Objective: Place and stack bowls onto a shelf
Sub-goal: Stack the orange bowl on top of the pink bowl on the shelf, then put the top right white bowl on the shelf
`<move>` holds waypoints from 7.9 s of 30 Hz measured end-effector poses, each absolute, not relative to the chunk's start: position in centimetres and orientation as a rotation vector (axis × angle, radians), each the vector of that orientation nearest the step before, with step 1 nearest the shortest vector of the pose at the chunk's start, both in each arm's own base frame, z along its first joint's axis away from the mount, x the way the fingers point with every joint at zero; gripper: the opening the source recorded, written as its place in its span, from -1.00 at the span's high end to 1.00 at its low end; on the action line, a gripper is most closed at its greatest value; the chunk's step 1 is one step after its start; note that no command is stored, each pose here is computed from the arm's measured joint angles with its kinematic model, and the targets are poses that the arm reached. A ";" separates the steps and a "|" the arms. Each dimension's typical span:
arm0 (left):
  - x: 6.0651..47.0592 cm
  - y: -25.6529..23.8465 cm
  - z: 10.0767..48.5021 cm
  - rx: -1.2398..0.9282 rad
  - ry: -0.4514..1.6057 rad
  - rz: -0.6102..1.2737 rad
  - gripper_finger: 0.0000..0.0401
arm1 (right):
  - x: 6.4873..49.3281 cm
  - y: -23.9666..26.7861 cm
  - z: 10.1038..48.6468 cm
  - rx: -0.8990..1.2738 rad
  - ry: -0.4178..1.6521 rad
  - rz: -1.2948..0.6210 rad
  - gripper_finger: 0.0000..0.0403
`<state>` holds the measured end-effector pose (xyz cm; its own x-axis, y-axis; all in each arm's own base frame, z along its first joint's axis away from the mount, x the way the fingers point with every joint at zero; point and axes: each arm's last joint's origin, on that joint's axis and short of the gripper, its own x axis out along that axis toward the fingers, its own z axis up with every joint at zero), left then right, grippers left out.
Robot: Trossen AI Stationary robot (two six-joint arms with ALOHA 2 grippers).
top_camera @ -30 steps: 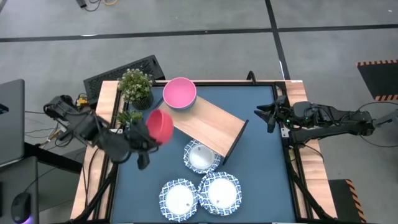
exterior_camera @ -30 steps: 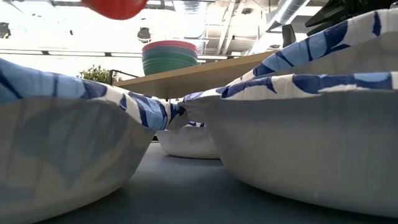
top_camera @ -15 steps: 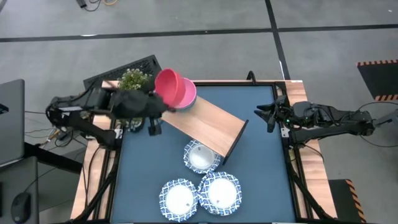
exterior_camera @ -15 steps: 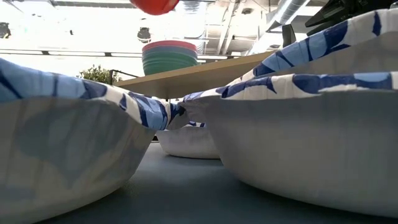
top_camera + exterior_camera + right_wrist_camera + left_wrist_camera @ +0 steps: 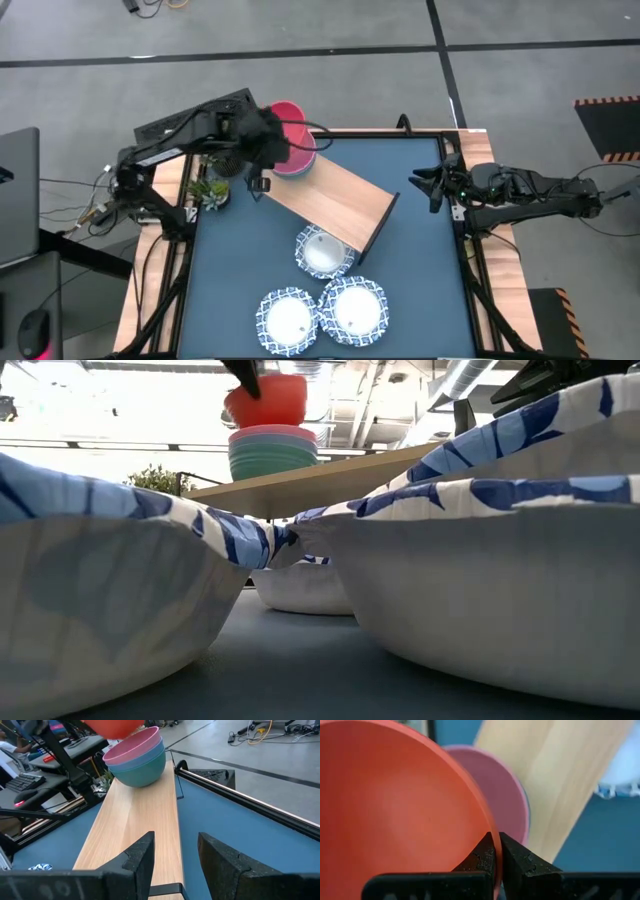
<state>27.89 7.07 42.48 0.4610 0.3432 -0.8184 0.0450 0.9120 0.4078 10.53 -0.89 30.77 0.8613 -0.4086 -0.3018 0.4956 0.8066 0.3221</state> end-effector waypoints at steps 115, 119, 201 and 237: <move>22.5 -1.1 36.5 0.046 0.221 0.933 1.00 | 10.4 -0.9 30.5 0.356 0.256 -0.506 0.12; 22.2 -0.3 35.0 0.032 0.204 0.924 1.00 | 10.4 -0.9 30.5 0.363 0.254 -0.507 0.12; 33.8 -8.1 16.5 0.366 0.908 -0.369 0.30 | 10.2 -0.9 30.0 0.374 0.303 -0.518 0.12; 32.9 -9.7 28.3 -0.111 1.346 -0.623 1.00 | 10.2 -0.9 30.0 0.366 0.306 -0.518 0.12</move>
<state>32.92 -9.74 28.33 0.0891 -0.4789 -0.8733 0.3556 0.8343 -0.4213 10.20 -0.94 30.01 0.8264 -0.4226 -0.3722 0.5299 0.8071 0.2603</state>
